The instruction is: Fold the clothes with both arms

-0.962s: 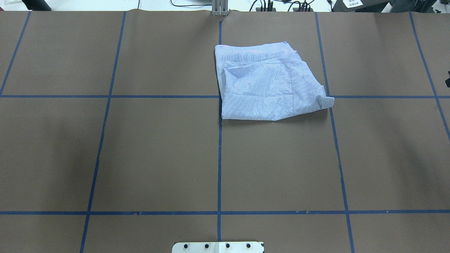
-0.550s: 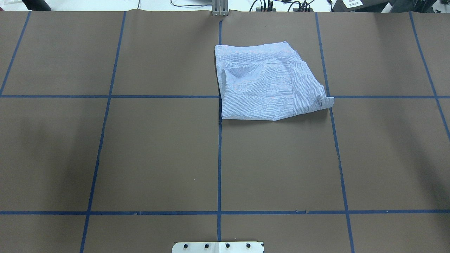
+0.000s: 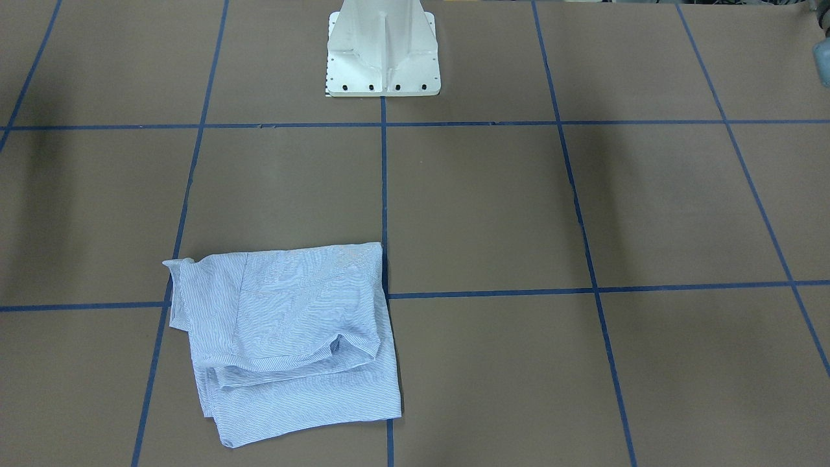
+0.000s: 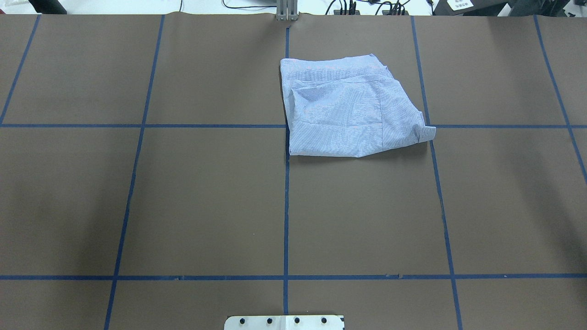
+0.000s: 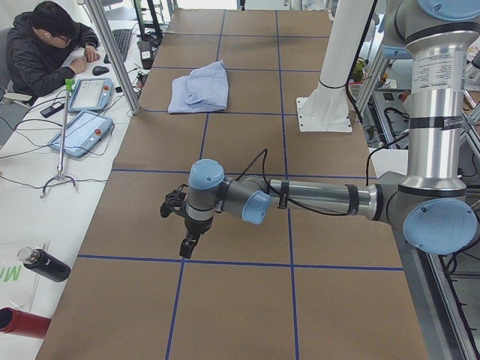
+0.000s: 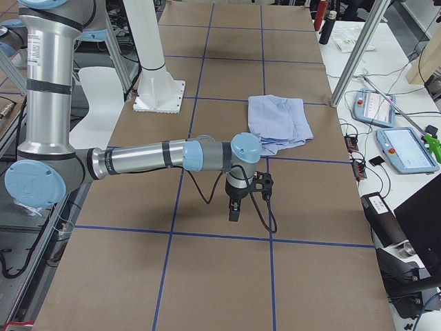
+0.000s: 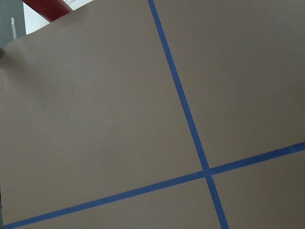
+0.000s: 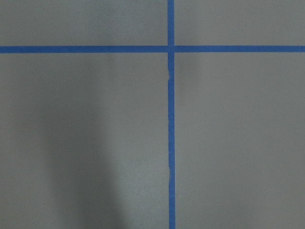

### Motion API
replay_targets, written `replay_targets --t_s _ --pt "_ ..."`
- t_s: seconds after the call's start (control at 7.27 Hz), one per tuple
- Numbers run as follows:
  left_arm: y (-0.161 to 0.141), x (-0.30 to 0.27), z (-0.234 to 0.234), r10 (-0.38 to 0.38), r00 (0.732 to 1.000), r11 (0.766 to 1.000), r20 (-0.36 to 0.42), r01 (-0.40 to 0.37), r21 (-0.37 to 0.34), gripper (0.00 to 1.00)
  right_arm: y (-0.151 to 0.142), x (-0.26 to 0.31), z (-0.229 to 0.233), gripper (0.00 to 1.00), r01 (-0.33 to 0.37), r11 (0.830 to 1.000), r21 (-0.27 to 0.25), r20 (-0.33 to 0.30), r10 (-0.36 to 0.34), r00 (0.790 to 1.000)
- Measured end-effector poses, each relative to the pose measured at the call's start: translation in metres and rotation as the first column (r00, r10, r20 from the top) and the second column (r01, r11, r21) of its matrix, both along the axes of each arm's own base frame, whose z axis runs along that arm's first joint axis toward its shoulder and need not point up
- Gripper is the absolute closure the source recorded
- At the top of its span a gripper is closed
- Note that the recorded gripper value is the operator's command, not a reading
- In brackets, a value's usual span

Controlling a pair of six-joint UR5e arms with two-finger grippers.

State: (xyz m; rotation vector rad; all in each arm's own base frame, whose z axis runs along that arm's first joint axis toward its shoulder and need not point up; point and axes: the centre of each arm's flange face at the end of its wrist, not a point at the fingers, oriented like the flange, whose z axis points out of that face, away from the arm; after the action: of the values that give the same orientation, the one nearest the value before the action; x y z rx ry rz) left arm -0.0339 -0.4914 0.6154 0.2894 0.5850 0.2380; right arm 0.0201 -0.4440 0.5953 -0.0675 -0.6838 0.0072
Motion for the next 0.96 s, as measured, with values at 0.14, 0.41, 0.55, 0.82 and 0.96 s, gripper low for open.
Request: replay_targets --t_s 0.14,0.41,0.55,0.82,0.96 --pt "0.009 -0.020 -0.006 0.016 1.000 0.999 0.003 -0.016 -0.037 0.00 0.001 0.002 0.000 0.00 -0.006 1.000 -0.002 0.011 0.006 1.000" --pt "0.025 -0.045 -0.007 -0.001 0.999 0.992 -0.040 -0.004 -0.124 0.00 0.002 0.007 -0.001 0.00 -0.021 1.000 -0.007 0.041 0.021 0.999" --pt "0.030 -0.049 0.005 -0.013 0.995 0.986 -0.100 -0.004 -0.165 0.00 0.004 0.010 0.002 0.00 -0.022 1.000 -0.008 0.046 0.022 0.999" --pt "0.034 -0.047 0.025 -0.025 0.983 0.977 -0.180 -0.014 -0.212 0.00 0.013 0.017 0.013 0.00 0.002 1.000 0.001 0.049 -0.002 0.999" --pt "0.034 -0.047 0.026 -0.027 0.982 0.977 -0.187 -0.014 -0.214 0.00 0.017 0.020 0.016 0.00 0.007 1.000 0.003 0.049 -0.008 0.999"
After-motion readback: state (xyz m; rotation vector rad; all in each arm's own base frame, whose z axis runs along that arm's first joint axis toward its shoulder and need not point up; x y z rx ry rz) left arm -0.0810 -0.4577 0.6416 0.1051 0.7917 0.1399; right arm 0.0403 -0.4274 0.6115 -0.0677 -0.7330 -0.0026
